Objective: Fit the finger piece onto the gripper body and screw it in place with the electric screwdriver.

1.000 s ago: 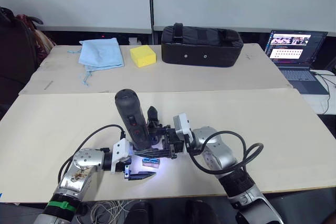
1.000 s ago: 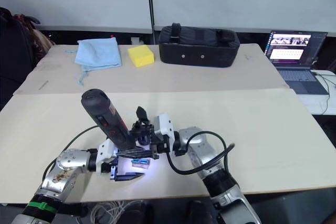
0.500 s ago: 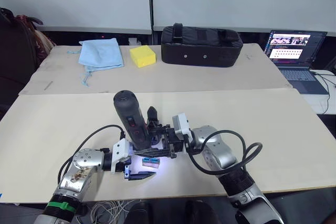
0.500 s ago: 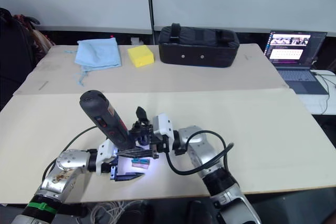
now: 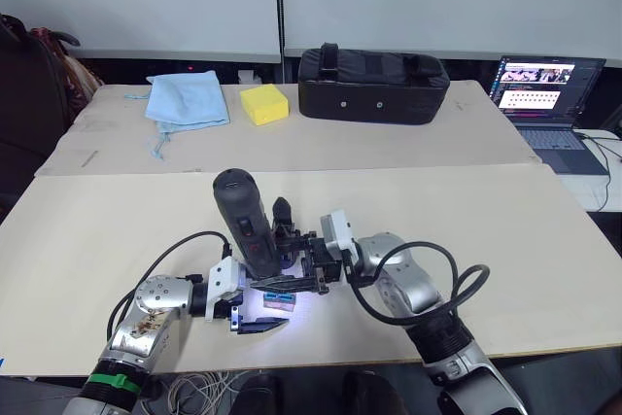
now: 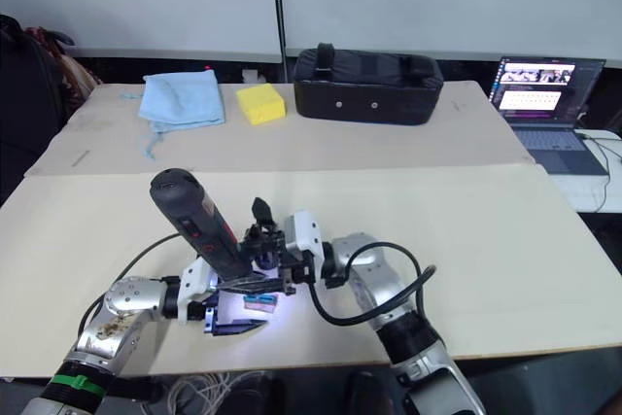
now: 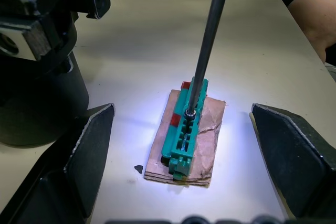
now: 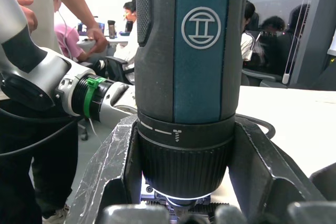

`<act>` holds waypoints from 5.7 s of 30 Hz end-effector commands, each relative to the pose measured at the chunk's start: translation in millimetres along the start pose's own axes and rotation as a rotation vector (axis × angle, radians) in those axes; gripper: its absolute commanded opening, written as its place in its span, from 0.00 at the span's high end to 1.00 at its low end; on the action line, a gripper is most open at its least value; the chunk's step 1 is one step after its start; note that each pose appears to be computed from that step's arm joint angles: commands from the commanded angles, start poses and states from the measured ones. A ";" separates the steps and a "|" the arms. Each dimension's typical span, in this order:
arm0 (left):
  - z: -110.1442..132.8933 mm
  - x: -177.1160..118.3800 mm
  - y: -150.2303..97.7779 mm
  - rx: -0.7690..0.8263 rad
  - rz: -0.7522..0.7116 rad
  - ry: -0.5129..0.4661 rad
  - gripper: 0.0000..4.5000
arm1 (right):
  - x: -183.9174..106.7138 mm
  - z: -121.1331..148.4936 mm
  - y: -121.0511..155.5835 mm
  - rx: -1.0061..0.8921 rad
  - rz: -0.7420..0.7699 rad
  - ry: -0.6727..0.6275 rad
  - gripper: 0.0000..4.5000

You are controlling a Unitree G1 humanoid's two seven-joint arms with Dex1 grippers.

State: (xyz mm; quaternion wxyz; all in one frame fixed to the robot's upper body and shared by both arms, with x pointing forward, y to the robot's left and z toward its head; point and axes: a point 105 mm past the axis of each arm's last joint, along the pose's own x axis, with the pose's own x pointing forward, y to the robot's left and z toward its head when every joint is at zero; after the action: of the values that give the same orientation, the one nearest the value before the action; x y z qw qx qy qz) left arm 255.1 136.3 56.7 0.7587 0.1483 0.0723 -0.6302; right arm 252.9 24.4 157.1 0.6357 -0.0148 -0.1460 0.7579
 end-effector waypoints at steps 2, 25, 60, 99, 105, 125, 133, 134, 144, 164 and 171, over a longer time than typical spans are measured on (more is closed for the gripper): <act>-10.3 -1.6 -7.7 -0.036 -0.031 0.019 0.02 | 3.3 30.0 2.6 -0.061 0.037 -0.086 0.58; 34.4 -100.5 1.7 -0.116 0.295 -0.214 0.02 | -38.2 102.9 0.9 -0.132 -0.015 -0.125 0.58; 2.2 10.0 49.3 -0.130 0.378 -0.051 0.02 | -65.5 120.3 -7.6 -0.181 -0.149 -0.044 0.58; 6.0 19.5 73.8 -0.013 0.033 -0.048 0.48 | -67.9 121.2 -4.2 -0.186 -0.172 0.001 0.58; 11.5 10.1 78.4 0.006 0.117 -0.087 0.02 | -68.2 121.4 -4.3 -0.183 -0.169 0.000 0.58; 3.9 10.7 43.8 -0.088 0.319 -0.066 0.02 | -67.7 118.6 -9.5 -0.170 -0.156 -0.007 0.58; 0.6 16.9 52.5 -0.097 0.373 -0.073 0.02 | -65.0 119.4 -9.3 -0.168 -0.145 -0.015 0.58; 0.6 18.4 52.3 -0.096 0.361 -0.073 0.02 | -64.9 119.7 -9.4 -0.169 -0.144 -0.015 0.58; 3.9 28.6 57.8 -0.098 0.307 -0.068 0.02 | -64.4 121.0 -8.8 -0.177 -0.151 -0.012 0.58; 7.1 30.4 55.2 -0.083 0.254 -0.049 0.48 | -13.6 177.7 -32.0 -0.130 -0.124 -0.160 0.58; 6.8 29.9 52.6 -0.077 0.240 -0.043 0.48 | 10.7 178.2 -49.0 -0.134 -0.130 -0.155 0.58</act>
State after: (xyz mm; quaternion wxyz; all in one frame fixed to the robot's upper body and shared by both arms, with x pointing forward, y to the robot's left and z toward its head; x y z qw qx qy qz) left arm 317.2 120.4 68.5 0.8466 0.1067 0.0466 -0.5193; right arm 265.7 3.4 327.2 0.6755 0.0213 -0.2142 0.7052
